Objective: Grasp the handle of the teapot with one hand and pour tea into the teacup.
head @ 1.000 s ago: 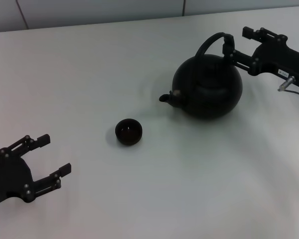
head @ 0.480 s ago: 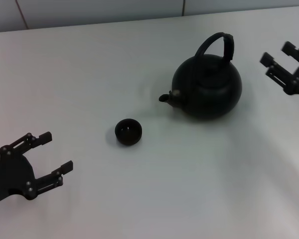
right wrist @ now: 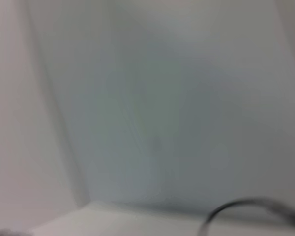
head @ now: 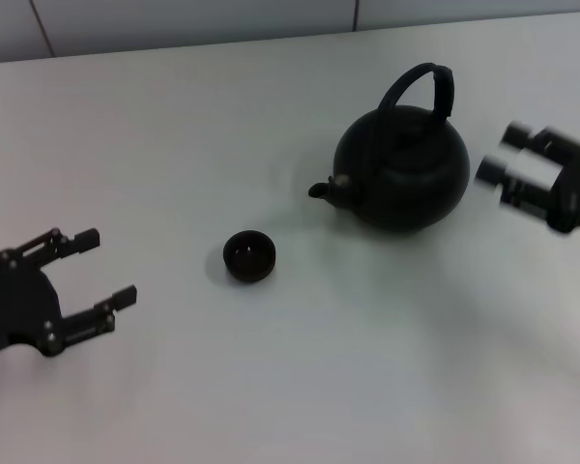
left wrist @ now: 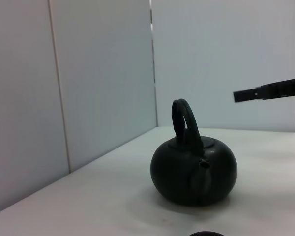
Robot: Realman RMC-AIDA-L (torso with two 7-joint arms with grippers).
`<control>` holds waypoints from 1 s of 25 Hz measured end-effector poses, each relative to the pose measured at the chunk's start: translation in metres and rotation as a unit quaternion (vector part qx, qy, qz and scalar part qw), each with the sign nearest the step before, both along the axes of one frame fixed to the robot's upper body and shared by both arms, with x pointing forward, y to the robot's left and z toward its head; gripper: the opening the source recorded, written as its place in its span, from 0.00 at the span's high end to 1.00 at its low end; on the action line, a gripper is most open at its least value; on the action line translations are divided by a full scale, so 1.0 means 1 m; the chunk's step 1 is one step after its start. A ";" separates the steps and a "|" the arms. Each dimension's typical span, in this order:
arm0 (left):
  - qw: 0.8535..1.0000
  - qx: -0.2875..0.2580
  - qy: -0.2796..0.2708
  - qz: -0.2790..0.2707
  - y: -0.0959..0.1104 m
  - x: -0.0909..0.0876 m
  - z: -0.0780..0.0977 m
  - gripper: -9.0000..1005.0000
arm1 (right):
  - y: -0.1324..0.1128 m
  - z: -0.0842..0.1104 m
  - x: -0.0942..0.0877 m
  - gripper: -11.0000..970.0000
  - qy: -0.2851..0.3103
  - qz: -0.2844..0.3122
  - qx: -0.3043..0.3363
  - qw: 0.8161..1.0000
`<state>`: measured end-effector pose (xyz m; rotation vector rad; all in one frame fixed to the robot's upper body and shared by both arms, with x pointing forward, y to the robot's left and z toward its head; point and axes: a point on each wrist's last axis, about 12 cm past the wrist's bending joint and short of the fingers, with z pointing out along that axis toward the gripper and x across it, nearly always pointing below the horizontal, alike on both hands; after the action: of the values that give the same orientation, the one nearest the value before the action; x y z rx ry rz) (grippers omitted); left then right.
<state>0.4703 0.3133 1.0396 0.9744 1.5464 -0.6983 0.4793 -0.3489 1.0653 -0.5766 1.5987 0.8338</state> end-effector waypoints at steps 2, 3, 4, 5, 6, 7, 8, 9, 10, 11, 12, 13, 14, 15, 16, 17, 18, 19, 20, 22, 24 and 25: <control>1.000 0.007 -0.001 -0.010 0.003 0.008 0.006 0.21 | 0.002 0.010 0.015 0.29 0.048 0.093 -0.064 0.992; 1.000 0.007 -0.001 -0.010 0.003 0.008 0.006 0.21 | 0.002 0.010 0.015 0.29 0.048 0.093 -0.064 0.992; 0.998 0.027 0.031 -0.044 0.006 0.030 0.021 0.22 | 0.004 0.013 0.021 0.29 0.060 0.117 -0.089 0.987; 0.998 0.027 0.031 -0.044 0.006 0.030 0.021 0.22 | 0.006 0.016 0.026 0.29 0.069 0.134 -0.112 0.982; 0.996 0.038 0.047 -0.065 0.005 0.045 0.031 0.23 | 0.007 0.018 0.031 0.29 0.075 0.147 -0.132 0.977; 0.996 0.038 0.047 -0.065 0.005 0.045 0.031 0.23 | 0.011 0.023 0.042 0.29 0.078 0.169 -0.178 0.966; 0.993 0.049 0.065 -0.082 0.004 0.055 0.039 0.23 | 0.013 0.025 0.046 0.29 0.075 0.175 -0.191 0.963; 0.989 0.068 0.088 -0.102 0.004 0.069 0.052 0.24 | 0.016 0.027 0.051 0.29 0.071 0.180 -0.201 0.960; 0.987 0.074 0.096 -0.109 0.003 0.073 0.057 0.24 | 0.018 0.030 0.055 0.29 0.068 0.184 -0.209 0.958; 0.987 0.074 0.096 -0.109 0.003 0.073 0.057 0.25 | 0.018 0.030 0.055 0.29 0.068 0.184 -0.209 0.958; 0.984 0.083 0.105 -0.117 0.002 0.079 0.064 0.25 | 0.022 0.033 0.062 0.29 0.062 0.190 -0.221 0.955; 0.984 0.083 0.105 -0.117 0.002 0.079 0.064 0.25 | 0.022 0.033 0.062 0.29 0.062 0.190 -0.221 0.955; 0.981 0.093 0.115 -0.123 0.000 0.083 0.069 0.25 | 0.024 0.034 0.064 0.29 0.060 0.192 -0.225 0.953; 0.980 0.100 0.119 -0.127 -0.002 0.085 0.071 0.25 | 0.027 0.035 0.068 0.29 0.058 0.196 -0.231 0.951; 0.980 0.099 0.119 -0.128 -0.003 0.085 0.071 0.25 | 0.030 0.035 0.069 0.29 0.057 0.199 -0.233 0.950; 0.980 0.098 0.119 -0.130 -0.006 0.085 0.071 0.25 | 0.031 0.035 0.069 0.29 0.056 0.199 -0.233 0.950; 0.980 0.098 0.118 -0.130 -0.007 0.086 0.071 0.25 | 0.031 0.034 0.069 0.29 0.055 0.200 -0.234 0.950; 0.980 0.098 0.116 -0.131 -0.007 0.086 0.072 0.25 | 0.032 0.034 0.069 0.29 0.054 0.200 -0.234 0.950; 0.980 0.098 0.116 -0.131 -0.007 0.086 0.072 0.25 | 0.032 0.034 0.069 0.29 0.054 0.200 -0.234 0.950; 0.981 0.097 0.113 -0.128 -0.007 0.087 0.073 0.25 | 0.033 0.034 0.069 0.29 0.052 0.200 -0.235 0.950; 0.981 0.096 0.112 -0.127 -0.007 0.087 0.073 0.25 | 0.033 0.034 0.070 0.29 0.050 0.200 -0.237 0.949; 0.981 0.095 0.112 -0.126 -0.007 0.087 0.073 0.25 | 0.033 0.034 0.070 0.29 0.050 0.200 -0.237 0.949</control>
<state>0.5569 0.3065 1.1127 1.2871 1.7260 -0.8728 0.5489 -0.3158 1.0989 -1.2499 1.8179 0.7781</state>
